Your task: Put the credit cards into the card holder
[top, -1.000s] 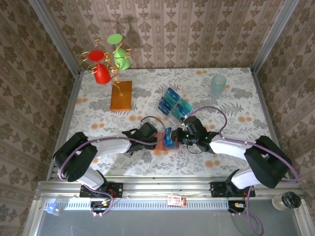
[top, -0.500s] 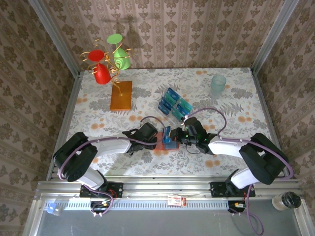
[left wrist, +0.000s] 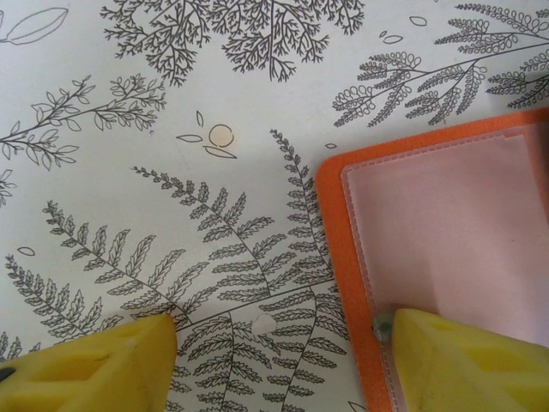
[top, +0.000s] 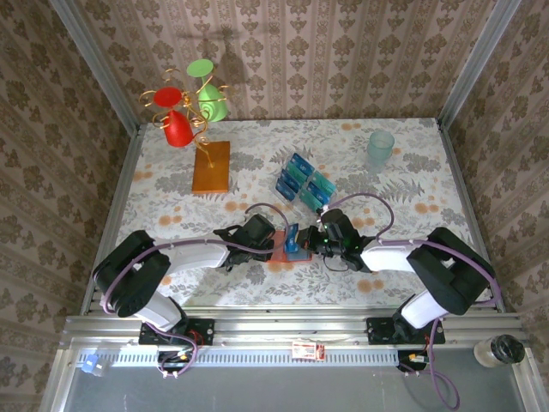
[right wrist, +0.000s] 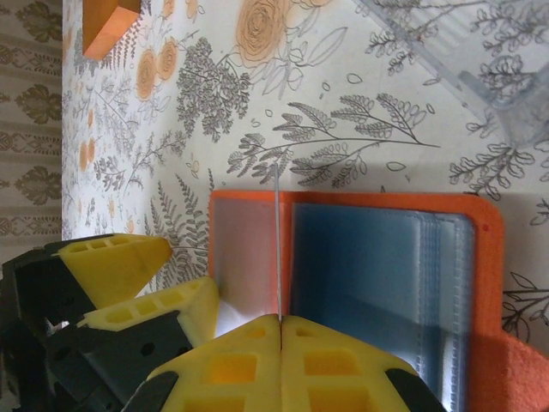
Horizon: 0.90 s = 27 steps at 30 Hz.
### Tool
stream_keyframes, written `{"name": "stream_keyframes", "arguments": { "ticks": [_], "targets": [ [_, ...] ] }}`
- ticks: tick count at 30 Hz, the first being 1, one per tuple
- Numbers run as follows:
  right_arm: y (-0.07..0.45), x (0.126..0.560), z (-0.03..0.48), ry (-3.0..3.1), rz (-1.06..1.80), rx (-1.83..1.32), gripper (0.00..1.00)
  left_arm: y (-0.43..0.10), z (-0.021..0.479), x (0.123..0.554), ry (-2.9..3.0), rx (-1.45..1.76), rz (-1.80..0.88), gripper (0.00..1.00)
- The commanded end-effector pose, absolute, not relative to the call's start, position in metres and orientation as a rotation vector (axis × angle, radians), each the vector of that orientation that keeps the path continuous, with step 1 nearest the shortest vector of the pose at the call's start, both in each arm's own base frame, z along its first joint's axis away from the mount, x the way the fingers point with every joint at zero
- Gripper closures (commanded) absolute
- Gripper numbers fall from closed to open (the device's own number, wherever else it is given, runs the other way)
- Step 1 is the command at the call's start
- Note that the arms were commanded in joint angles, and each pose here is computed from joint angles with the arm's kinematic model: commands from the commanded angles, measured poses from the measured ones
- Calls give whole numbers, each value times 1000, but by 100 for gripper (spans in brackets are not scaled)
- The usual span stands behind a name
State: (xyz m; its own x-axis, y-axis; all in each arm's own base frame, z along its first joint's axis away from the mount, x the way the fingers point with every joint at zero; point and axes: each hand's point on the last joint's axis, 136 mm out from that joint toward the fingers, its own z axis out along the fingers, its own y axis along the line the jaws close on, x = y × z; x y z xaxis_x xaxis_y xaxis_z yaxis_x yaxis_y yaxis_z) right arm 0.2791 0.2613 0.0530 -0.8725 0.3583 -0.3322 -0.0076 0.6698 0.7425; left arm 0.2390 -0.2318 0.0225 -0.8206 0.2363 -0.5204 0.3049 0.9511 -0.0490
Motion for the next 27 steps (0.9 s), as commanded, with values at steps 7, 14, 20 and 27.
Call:
{"name": "stream_keyframes", "arguments": {
  "ticks": [7, 14, 20, 27],
  "targets": [
    [261, 281, 49, 2398, 1120, 314, 100, -224, 13, 232, 2605, 385, -121, 32],
    [264, 281, 47, 2393, 1148, 328, 100, -225, 13, 232, 2603, 386, -121, 32],
    [265, 280, 42, 2401, 1161, 338, 100, -225, 14, 232, 2601, 386, -121, 32],
    [266, 276, 38, 2418, 1171, 332, 100, -225, 14, 232, 2600, 384, -120, 32]
  ]
}}
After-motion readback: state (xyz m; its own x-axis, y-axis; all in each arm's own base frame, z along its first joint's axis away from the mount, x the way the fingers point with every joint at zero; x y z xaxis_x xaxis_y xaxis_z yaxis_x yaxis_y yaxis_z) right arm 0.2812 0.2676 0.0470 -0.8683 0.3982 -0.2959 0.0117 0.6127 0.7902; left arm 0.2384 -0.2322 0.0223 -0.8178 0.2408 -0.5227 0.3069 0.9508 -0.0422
